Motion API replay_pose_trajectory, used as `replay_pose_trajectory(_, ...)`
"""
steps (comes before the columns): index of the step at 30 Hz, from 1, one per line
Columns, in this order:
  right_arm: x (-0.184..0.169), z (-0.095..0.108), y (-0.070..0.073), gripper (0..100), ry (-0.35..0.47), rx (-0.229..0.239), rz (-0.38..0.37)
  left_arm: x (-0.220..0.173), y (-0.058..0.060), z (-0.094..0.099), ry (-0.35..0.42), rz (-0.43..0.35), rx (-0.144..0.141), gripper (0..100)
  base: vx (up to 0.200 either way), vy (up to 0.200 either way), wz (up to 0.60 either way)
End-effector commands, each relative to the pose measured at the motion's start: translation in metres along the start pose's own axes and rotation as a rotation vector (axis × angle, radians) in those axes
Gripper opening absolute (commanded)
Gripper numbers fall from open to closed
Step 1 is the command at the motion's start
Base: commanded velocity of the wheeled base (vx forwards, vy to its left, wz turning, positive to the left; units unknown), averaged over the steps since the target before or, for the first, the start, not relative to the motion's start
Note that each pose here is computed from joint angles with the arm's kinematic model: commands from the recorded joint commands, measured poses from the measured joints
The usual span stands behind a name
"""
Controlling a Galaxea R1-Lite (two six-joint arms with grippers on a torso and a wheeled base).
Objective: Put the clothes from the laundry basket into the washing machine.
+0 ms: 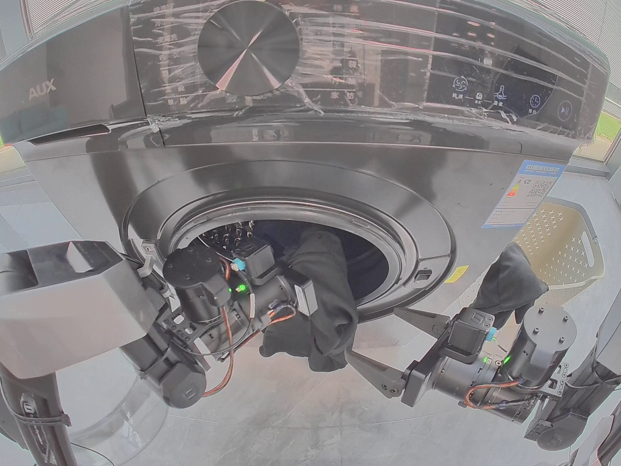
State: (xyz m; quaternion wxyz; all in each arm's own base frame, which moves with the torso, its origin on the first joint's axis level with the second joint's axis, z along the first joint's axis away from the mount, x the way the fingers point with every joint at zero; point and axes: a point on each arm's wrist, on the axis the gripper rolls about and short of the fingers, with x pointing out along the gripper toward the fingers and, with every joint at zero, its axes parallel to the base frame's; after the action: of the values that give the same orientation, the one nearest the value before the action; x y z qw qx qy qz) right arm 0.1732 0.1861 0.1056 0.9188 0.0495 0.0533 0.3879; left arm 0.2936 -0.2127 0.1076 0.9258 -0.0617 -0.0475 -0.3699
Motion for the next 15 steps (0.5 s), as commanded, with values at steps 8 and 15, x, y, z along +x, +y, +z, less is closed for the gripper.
replay_pose_trajectory(8,0.001,-0.001,0.001,100,0.002,-0.001,0.004,0.065,0.044,-0.044,0.004,0.088,-0.005,0,0.0,0.0,0.0)
replay_pose_trajectory(15,0.001,-0.001,0.001,100,0.004,-0.001,0.005,0.114,0.068,-0.032,-0.038,0.187,0.0,0,0.0,0.0,0.0)
